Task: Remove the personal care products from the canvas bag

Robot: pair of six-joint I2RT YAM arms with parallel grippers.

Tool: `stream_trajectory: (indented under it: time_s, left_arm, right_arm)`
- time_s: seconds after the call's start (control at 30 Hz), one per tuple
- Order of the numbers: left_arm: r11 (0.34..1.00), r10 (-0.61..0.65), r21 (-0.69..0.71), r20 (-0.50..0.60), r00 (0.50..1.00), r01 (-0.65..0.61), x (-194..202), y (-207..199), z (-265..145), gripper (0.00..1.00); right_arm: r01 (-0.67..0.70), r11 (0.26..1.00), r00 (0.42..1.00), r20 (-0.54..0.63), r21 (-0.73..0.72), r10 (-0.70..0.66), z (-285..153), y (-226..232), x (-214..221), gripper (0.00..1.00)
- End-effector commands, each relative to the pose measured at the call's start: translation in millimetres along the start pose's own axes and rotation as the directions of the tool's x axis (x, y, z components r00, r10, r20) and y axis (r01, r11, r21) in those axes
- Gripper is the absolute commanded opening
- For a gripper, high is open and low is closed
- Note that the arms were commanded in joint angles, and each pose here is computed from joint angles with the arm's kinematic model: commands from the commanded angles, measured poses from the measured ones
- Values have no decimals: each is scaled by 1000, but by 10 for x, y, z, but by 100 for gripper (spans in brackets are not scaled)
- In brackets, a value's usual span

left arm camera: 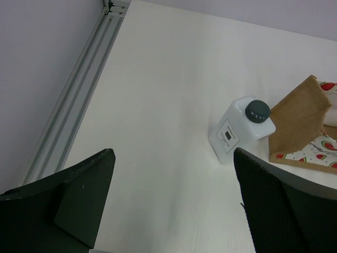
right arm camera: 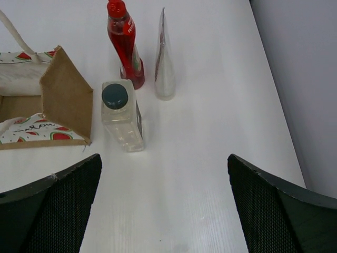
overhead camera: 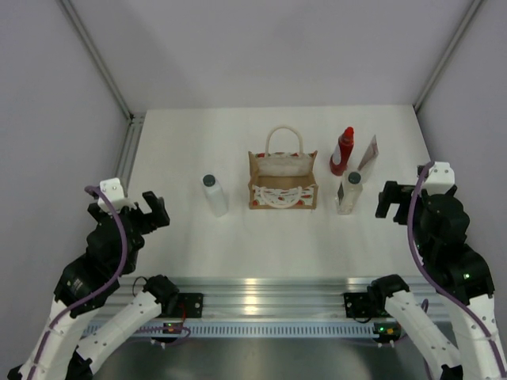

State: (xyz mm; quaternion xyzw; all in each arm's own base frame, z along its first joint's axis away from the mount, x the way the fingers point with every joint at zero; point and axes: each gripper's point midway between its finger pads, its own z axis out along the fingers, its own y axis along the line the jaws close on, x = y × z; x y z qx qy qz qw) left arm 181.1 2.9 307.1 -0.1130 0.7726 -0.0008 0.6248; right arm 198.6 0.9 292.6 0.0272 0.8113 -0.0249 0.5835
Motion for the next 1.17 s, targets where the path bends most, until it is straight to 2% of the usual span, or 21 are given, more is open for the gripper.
stream_trajectory:
  time_s: [0.0,0.37,1.13]
  left_arm:
    - [996,55,65,12,998,-56,-113,-68,-60,98]
    - [977,93,196,-17,995,-88,-50,-257,-127,98]
    - [987,33,157,-7,999,-31,-100,-211,-122,98]
  right_arm:
    - [24,1000,1000,15,12,-24,-162,-88,17,100]
    - [10,1000,999,52,3,-11,-303,-128,-5,100]
    - [-9,1000,999,52,-25,10,-277,-57,-45,99]
